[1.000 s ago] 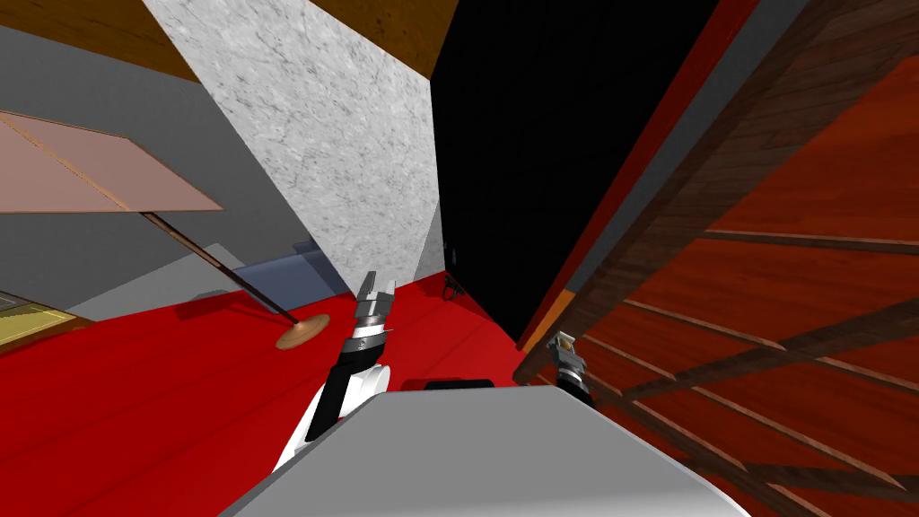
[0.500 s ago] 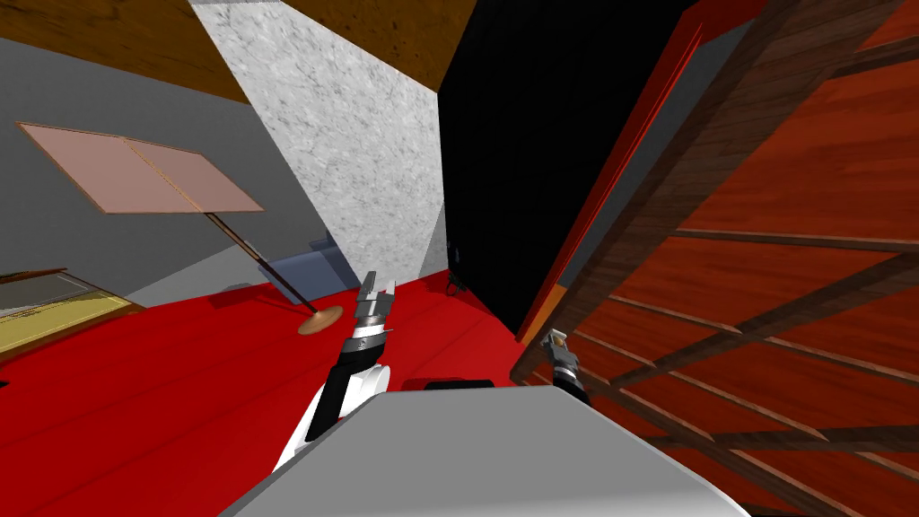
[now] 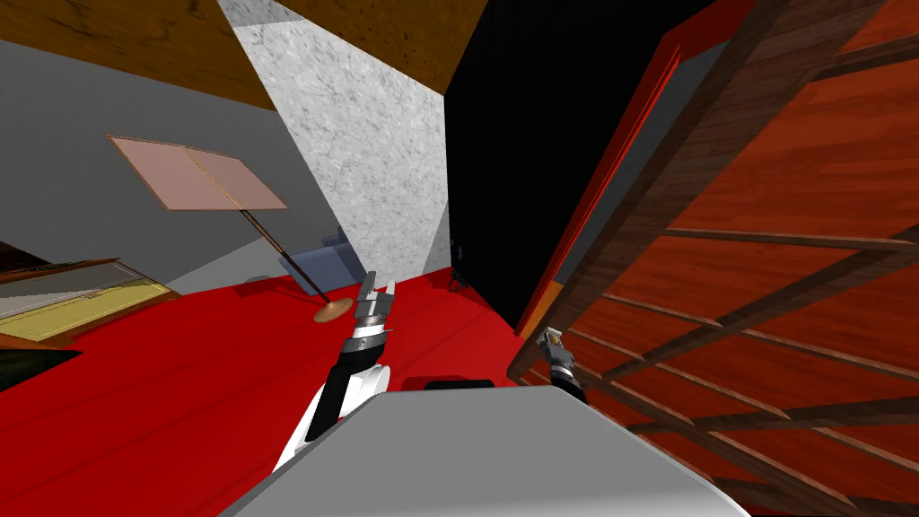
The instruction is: Pull the door open
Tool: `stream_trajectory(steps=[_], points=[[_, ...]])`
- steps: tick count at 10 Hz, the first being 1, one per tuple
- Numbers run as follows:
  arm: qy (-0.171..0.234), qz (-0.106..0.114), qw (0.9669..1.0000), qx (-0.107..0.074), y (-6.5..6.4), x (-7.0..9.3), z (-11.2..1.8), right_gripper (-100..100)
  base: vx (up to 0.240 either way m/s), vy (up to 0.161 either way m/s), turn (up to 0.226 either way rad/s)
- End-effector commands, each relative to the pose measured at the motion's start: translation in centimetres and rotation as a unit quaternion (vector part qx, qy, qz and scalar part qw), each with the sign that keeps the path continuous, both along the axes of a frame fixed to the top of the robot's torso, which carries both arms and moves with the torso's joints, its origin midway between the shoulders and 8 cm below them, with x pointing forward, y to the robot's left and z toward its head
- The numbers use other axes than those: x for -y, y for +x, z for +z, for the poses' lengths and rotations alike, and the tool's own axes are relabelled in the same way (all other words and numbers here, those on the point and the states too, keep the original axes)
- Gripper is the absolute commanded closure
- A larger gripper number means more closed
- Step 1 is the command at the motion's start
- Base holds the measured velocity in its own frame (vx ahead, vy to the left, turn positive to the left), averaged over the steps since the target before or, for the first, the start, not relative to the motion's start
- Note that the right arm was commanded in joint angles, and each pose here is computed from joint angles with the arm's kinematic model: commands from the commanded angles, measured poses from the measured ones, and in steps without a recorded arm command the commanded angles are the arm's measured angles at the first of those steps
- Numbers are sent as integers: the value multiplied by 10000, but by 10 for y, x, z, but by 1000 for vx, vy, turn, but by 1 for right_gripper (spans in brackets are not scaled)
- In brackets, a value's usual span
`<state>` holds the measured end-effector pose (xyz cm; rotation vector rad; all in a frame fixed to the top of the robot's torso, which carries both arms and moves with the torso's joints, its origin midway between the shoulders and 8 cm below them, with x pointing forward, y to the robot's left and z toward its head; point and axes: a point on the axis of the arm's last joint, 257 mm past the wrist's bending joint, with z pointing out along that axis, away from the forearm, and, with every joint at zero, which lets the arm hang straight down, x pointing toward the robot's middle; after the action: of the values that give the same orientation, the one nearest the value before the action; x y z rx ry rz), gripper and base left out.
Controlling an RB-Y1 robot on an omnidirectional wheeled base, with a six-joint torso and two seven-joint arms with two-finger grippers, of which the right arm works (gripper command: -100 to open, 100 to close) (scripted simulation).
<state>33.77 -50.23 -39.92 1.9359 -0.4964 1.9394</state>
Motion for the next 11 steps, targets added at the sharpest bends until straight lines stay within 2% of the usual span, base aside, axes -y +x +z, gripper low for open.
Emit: stream_trajectory(steps=[1, 4, 6, 7, 8, 11], points=[[2, 134, 9999, -8, 0, -7, -1, 100, -183, 5, 58], [9, 444, 9990, -4, 4, -23, -1, 100, -215, 26, 51], [16, 583, 9983, -5, 5, -30, -1, 100, -232, 15, 39], [5, 537, 9986, -7, 5, -28, 0, 100, -94, 3, 21], [16, 691, 9976, -27, 4, -37, -2, 100, -139, 2, 51], [8, 897, 9960, -17, 3, -46, -1, 100, -176, -12, 47]])
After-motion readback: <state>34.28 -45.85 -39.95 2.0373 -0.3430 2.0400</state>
